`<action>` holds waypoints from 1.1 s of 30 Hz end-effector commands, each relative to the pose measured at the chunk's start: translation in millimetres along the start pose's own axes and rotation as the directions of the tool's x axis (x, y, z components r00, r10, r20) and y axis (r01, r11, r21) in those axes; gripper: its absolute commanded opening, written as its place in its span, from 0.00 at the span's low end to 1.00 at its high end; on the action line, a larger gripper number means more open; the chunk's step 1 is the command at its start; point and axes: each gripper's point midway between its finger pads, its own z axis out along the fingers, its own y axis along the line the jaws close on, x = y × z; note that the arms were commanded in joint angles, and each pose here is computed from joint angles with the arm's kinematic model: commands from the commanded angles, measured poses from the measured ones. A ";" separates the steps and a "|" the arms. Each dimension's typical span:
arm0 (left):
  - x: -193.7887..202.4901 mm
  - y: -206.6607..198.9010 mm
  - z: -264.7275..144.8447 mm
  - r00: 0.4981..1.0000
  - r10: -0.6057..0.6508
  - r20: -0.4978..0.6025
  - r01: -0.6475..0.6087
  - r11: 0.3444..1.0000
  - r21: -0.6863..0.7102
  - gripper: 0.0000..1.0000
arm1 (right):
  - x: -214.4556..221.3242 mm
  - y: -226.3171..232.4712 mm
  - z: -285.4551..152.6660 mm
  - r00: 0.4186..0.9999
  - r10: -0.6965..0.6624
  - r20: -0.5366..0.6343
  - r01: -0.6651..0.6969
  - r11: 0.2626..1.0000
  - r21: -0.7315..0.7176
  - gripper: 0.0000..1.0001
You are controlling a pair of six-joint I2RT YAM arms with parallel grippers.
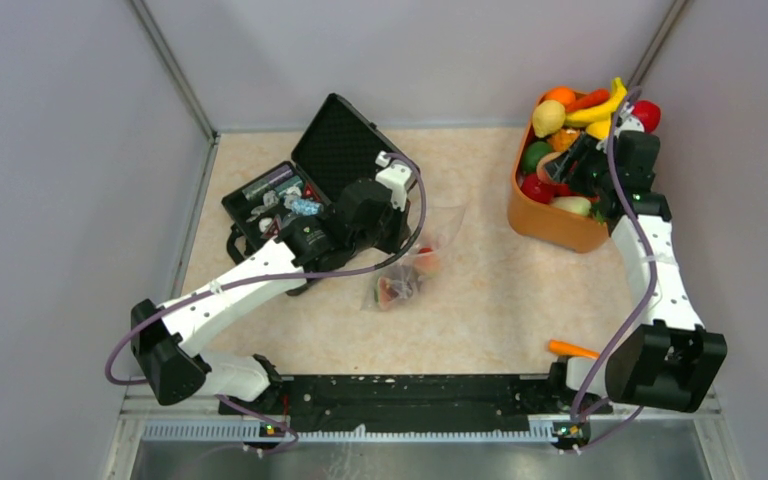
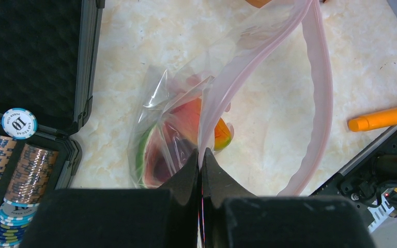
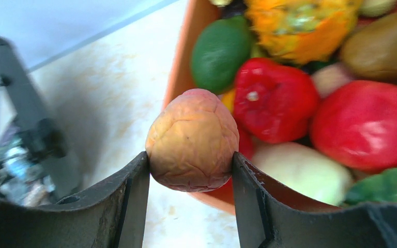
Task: Place the food in the zip-top bag and seal the zipper
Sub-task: Pick up the fake fruit from the bin, then place the fake fruit in the zipper food storage bag.
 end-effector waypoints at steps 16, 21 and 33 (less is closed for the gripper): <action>-21.7 -12.9 -4.5 0.997 -0.046 0.057 0.042 0.998 0.056 0.00 | 42.6 189.4 -119.7 0.995 -0.082 0.056 0.096 0.660 -0.745 0.31; -22.4 -16.1 -3.8 0.997 -0.045 0.057 0.040 0.997 0.072 0.00 | 68.2 202.4 -128.1 0.987 -0.159 0.029 0.121 0.605 -0.787 0.31; -23.6 -14.8 -5.5 0.997 -0.048 0.058 0.044 0.997 0.064 0.00 | 123.7 218.8 -132.9 0.938 -0.343 -0.041 0.160 0.537 -0.828 0.30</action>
